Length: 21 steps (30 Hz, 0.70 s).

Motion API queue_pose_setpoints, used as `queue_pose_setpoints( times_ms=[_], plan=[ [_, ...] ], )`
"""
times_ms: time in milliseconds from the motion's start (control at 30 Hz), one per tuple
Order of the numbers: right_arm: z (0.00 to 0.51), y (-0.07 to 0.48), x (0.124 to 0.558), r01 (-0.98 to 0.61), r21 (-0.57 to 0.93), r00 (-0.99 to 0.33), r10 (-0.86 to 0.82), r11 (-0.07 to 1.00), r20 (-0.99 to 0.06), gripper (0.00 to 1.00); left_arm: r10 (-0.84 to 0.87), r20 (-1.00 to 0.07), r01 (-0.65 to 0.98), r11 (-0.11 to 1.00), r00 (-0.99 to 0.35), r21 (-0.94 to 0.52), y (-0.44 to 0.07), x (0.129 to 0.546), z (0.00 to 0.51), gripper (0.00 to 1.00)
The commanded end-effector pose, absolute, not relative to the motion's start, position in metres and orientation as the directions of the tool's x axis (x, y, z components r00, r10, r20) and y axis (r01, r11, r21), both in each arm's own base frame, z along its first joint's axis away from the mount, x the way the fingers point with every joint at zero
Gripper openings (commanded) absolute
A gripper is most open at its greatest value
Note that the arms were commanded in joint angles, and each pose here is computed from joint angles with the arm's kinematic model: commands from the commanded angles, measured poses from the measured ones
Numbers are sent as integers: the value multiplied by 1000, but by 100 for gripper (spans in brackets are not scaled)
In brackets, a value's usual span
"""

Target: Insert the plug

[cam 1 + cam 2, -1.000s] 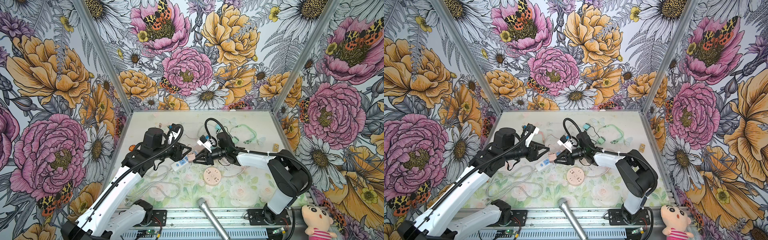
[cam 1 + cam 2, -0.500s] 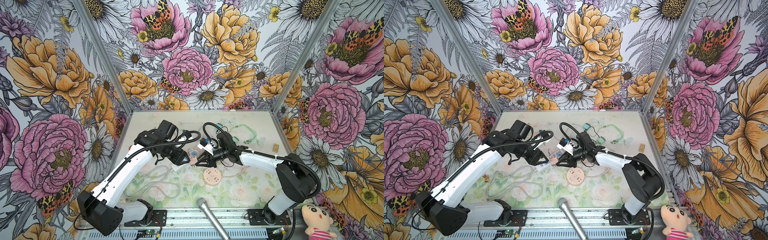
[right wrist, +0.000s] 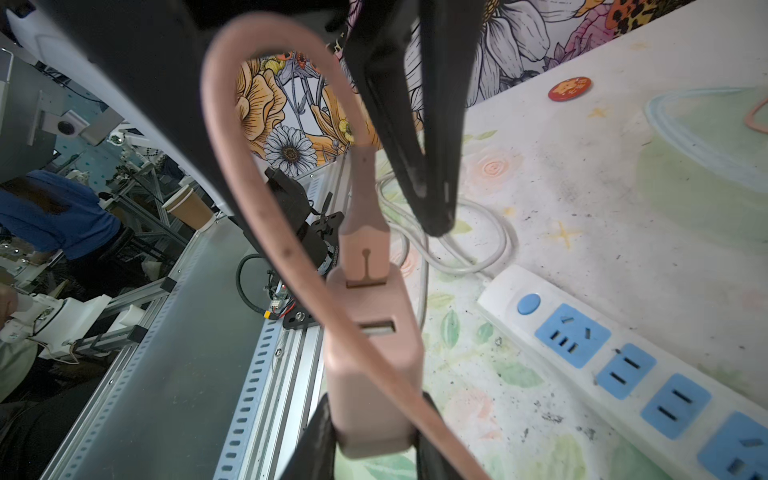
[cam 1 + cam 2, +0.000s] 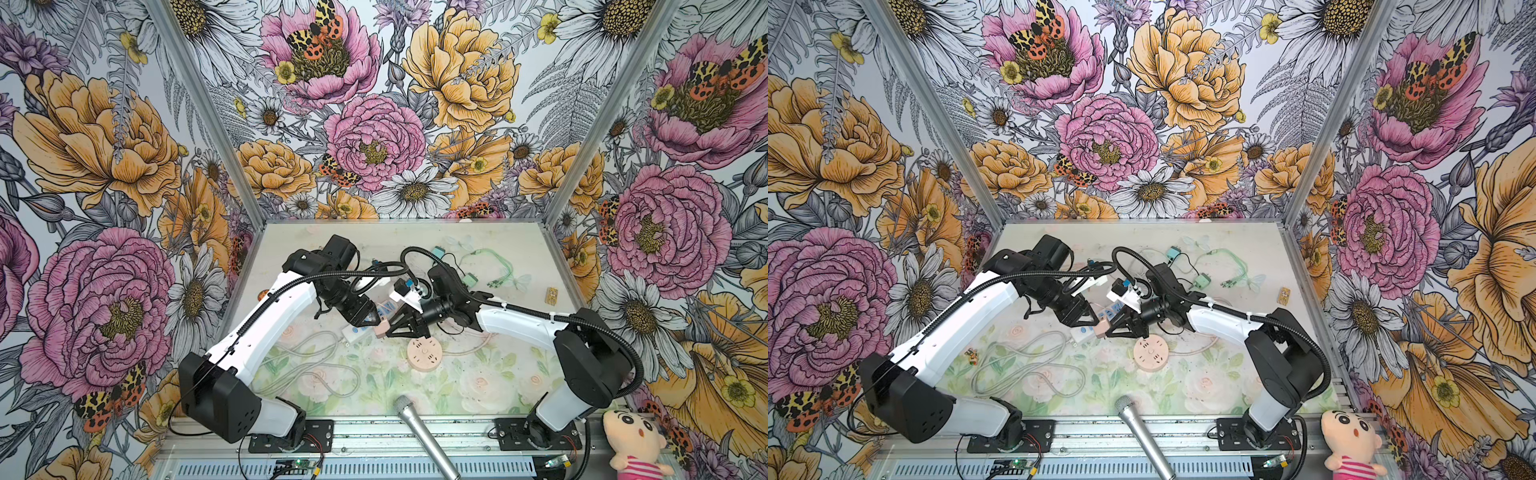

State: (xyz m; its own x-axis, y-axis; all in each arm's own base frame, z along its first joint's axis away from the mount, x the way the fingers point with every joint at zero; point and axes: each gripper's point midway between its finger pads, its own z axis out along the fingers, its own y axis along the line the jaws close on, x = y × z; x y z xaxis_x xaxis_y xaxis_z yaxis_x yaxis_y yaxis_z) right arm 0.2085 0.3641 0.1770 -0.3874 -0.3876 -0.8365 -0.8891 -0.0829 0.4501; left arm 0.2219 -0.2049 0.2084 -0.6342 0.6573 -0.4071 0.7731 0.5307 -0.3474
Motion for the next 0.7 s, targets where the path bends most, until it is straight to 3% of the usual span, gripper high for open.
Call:
queue_pose_setpoints(
  times_ms=[0, 367, 667],
  plan=[
    [209, 368, 204, -906, 399, -333, -339, -144, -880, 0, 674, -454, 811, 457, -583, -365, -218, 223, 219, 50],
    [208, 371, 211, -911, 393, -334, -340, -121, -879, 0, 694, -452, 819, 380, -560, -430, -228, 199, 215, 44],
    [215, 367, 214, -920, 377, -326, -326, -107, -887, 0, 705, -408, 796, 384, -580, -467, -226, 186, 201, 41]
  ],
)
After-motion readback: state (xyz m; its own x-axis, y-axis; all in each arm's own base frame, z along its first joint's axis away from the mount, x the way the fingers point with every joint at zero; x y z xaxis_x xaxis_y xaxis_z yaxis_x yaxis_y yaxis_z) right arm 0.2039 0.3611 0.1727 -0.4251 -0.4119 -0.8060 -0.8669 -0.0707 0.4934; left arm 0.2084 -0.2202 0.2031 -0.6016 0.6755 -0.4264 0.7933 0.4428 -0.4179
